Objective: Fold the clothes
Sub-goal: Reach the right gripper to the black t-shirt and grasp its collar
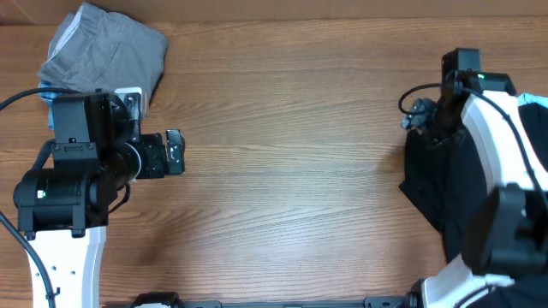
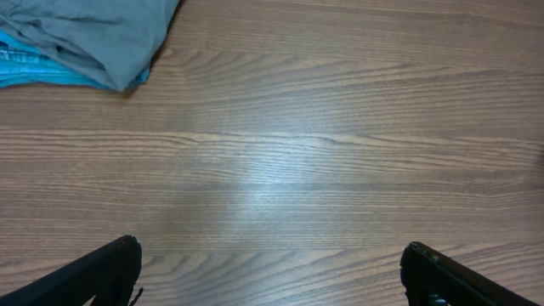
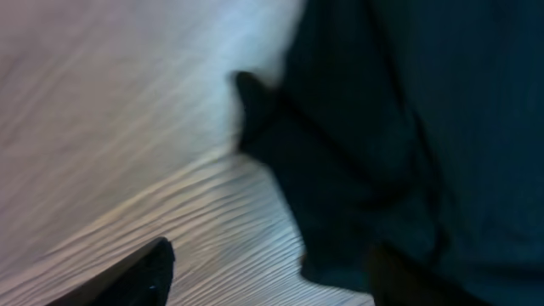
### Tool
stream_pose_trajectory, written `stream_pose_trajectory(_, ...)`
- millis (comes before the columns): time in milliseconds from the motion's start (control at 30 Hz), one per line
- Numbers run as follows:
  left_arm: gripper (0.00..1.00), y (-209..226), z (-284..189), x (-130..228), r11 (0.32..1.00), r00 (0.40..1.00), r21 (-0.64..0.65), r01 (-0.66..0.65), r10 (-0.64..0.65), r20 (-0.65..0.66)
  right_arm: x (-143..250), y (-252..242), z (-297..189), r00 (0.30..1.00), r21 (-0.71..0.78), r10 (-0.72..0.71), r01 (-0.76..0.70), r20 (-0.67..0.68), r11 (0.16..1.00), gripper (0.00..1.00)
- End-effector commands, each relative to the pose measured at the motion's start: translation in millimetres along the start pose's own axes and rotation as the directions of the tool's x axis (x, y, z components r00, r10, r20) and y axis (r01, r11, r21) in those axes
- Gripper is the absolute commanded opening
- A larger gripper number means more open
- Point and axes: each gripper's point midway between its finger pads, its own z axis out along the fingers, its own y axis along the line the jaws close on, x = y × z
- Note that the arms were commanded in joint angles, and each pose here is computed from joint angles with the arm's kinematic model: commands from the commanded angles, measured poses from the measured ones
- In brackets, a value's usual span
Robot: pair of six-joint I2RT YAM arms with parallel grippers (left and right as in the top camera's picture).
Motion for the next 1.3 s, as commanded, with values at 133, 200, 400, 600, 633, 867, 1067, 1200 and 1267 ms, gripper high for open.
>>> stream_pose_trajectory(133,1.00,-4,-3,-5,1.000,1.000,0.015,0.002,-0.002,0.013,-1,-7,34,0.998,0.082,0.022,-0.017,-0.059,0.996,0.74)
stream_pose_trajectory(200,1.00,-5,-3,-5,1.000,1.000,0.015,0.003,-0.003,0.012,0,-8,39,0.997,0.089,0.022,-0.016,-0.069,0.996,0.73)
stream_pose_trajectory(400,1.00,-5,-3,-5,1.000,1.000,0.015,0.002,-0.003,0.011,-10,-10,56,0.999,0.110,0.020,-0.016,-0.029,0.994,0.71)
stream_pose_trajectory(600,1.00,-5,-2,-5,1.000,1.000,0.016,0.003,-0.003,0.009,-18,-8,62,1.000,0.103,0.020,-0.021,0.014,0.994,0.65)
stream_pose_trajectory(633,1.00,-5,-2,-5,1.000,1.000,0.016,0.003,-0.003,0.009,-17,-9,63,1.000,0.104,0.020,-0.021,0.012,0.994,0.64)
stream_pose_trajectory(867,1.00,-5,-2,-5,1.000,1.000,0.016,0.003,-0.003,0.009,-17,-16,56,1.000,0.137,0.022,-0.023,0.006,0.990,0.06)
stream_pose_trajectory(1067,1.00,-5,-2,-6,1.000,1.000,0.016,0.002,-0.002,0.013,-44,-21,-3,0.994,0.109,0.059,-0.069,0.090,0.992,0.04)
stream_pose_trajectory(1200,1.00,-4,-2,-6,1.000,1.000,0.014,0.002,-0.002,0.014,-66,-18,-56,0.980,0.040,0.062,-0.071,0.187,0.997,0.04)
stream_pose_trajectory(1267,1.00,-4,-2,-6,1.000,1.000,0.013,-0.002,0.002,0.014,-75,-12,-82,0.971,0.006,0.021,-0.023,0.237,1.000,0.04)
